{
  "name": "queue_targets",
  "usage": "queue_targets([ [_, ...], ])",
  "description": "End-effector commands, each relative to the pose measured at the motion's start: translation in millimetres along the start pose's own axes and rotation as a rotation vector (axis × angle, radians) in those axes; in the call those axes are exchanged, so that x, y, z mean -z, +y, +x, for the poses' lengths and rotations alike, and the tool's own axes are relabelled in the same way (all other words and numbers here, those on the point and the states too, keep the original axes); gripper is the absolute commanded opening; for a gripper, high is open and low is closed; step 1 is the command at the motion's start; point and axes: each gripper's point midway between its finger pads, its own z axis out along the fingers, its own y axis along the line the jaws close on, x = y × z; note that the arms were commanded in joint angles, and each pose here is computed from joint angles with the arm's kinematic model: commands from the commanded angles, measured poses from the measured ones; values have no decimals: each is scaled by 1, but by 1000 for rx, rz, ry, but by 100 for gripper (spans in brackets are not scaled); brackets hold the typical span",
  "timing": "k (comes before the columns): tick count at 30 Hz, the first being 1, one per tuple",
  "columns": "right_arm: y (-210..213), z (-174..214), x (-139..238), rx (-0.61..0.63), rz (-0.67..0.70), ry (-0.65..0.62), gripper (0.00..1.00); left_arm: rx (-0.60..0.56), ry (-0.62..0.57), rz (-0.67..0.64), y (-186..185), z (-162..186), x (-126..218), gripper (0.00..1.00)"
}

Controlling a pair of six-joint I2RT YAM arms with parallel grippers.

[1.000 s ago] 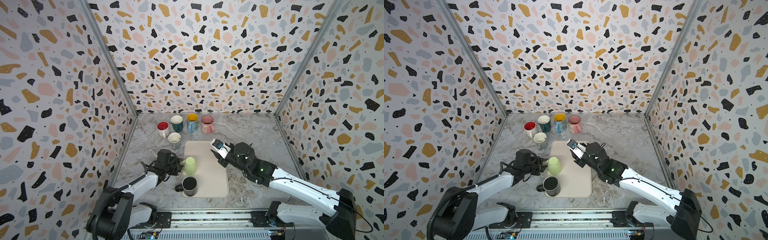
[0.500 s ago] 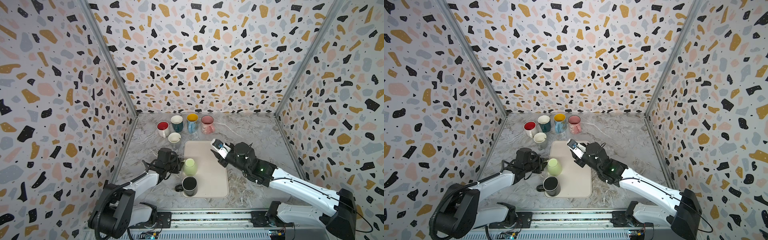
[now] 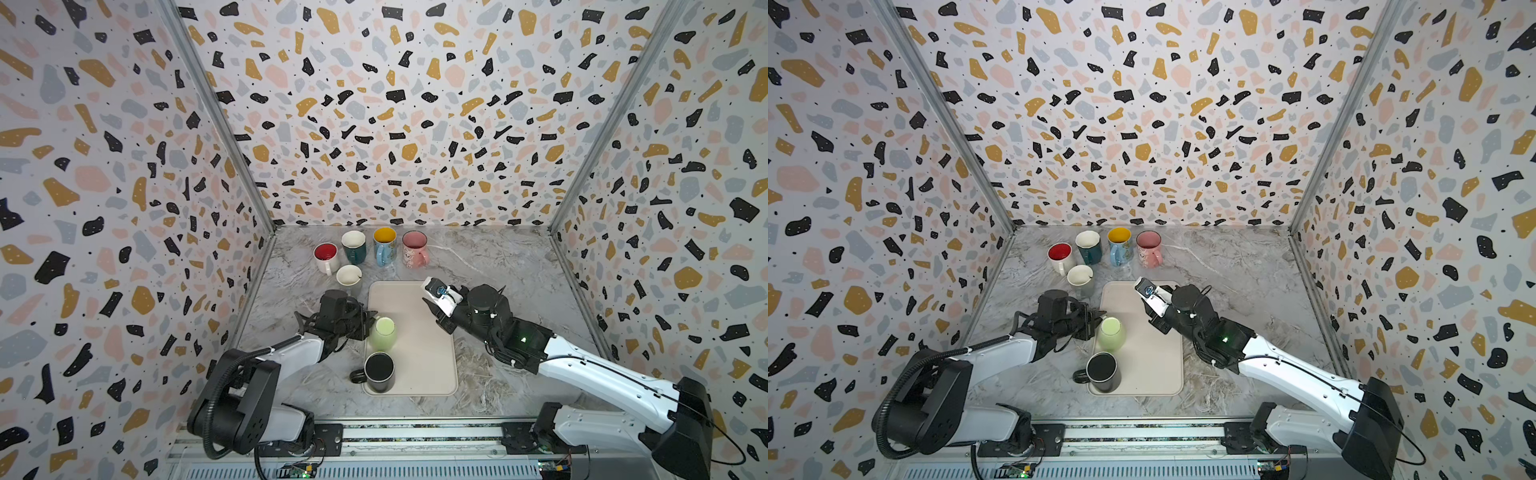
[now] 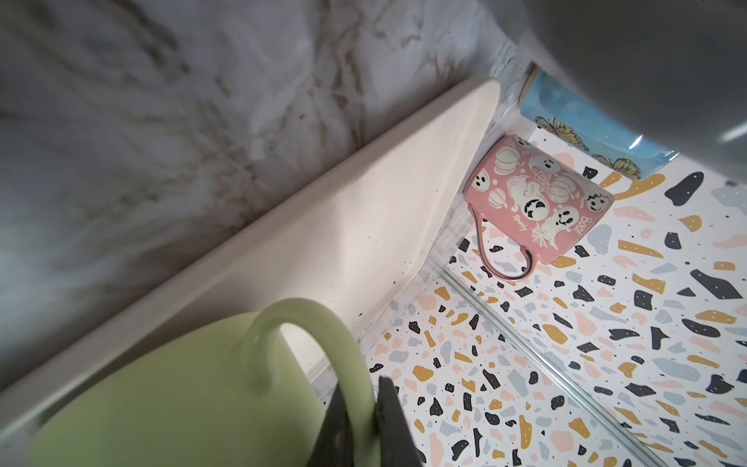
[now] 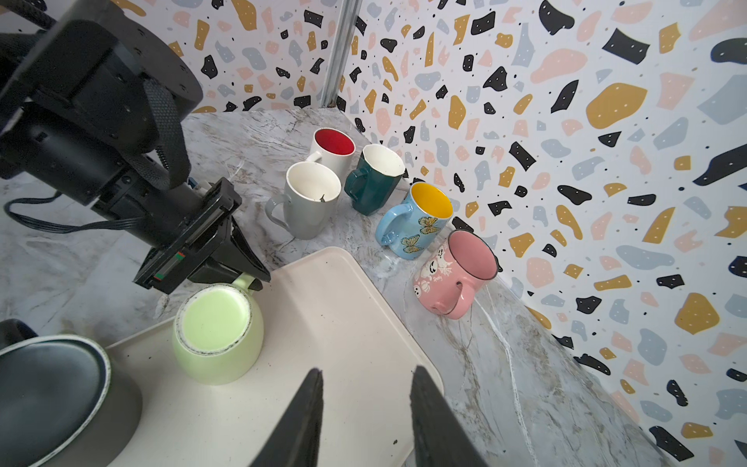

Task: Turn the mug right side up
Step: 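Rotate the green mug upright with the left gripper while the right gripper approaches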

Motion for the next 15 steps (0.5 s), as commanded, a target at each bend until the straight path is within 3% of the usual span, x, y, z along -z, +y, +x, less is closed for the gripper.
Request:
queue_targets([
  [1,-5,-4,3,3,25,-5,38,-144,41,120,-37,14,-3,0],
  [15,-31,-6,15,-123,46,-23,38,-604,2,331,-124,48,27,0],
])
